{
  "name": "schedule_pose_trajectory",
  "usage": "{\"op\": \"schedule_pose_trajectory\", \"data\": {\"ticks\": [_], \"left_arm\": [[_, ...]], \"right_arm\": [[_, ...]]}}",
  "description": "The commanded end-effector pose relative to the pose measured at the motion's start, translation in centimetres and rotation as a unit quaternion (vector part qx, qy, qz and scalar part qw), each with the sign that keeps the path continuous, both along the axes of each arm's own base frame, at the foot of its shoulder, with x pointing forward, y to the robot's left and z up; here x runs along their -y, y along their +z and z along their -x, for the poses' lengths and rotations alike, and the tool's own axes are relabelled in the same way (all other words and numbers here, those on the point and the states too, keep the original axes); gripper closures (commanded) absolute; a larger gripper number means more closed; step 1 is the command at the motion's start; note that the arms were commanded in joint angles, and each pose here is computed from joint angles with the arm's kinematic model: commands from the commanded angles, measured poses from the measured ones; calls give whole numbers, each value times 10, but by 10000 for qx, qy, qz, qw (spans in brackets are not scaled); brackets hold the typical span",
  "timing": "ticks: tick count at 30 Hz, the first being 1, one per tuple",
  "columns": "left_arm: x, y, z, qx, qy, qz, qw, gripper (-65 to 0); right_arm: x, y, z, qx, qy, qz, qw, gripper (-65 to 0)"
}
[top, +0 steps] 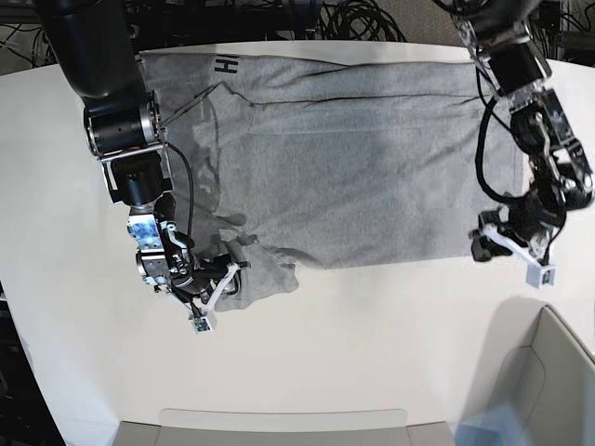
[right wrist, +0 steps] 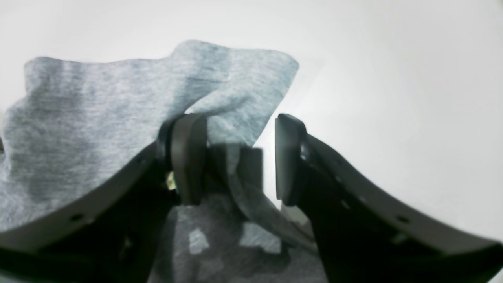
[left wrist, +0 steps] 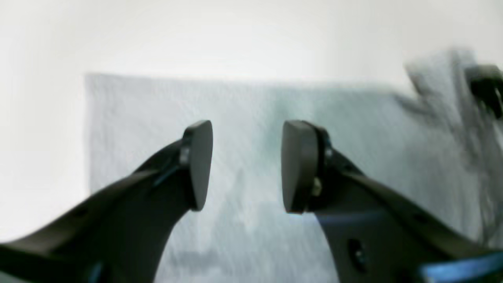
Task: Fold the T-shirt properly
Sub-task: 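Move the left gripper down to the opposite hem corner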
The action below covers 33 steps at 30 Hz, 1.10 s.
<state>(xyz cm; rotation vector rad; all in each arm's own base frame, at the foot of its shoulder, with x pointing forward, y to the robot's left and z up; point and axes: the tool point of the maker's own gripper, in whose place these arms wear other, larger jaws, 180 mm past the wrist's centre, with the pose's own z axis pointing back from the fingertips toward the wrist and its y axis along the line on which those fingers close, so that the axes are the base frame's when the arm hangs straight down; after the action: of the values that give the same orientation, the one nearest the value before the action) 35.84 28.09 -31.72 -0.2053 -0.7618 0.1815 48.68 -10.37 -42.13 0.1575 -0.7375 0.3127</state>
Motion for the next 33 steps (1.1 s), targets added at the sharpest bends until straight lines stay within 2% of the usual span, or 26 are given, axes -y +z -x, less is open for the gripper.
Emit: {"op": "schedule_pose_trajectory", "data": {"ticks": [1,3,8,16,23,26,31,33], "left_arm": [[-17,8,-13,136,49,-46,9999,-293],[-28,-9,-27,35,-44,-43,10000,-293],[-44,-25,-45,-23,-626,-387,9973,-294],[-78,-46,-47,21,-118,-125,9999,-295],[-78,-67,-48,-225,-210,-371,9988,-295],[-75,-76,-46,-318,-349,-298,9984,-295],[-84,-89,-46,-326,55,24,9995,-295],[-94,-86,-44,-272,145,-16,9995,-295]], "right_arm": [[2,4,-2,-92,51,120,9999,-279],[3,4,-2,-92,49,132,9999,-279],[3,5,-3,-76,49,132,9999,-279],[5,5,-3,-70,38,139,9999,-279],[12,4,-3,-70,0,177,9998,-279],[12,4,-3,-78,0,179,9998,-279],[12,3,-2,-93,1,182,9998,-279],[12,3,-2,-93,1,182,9998,-279]]}}
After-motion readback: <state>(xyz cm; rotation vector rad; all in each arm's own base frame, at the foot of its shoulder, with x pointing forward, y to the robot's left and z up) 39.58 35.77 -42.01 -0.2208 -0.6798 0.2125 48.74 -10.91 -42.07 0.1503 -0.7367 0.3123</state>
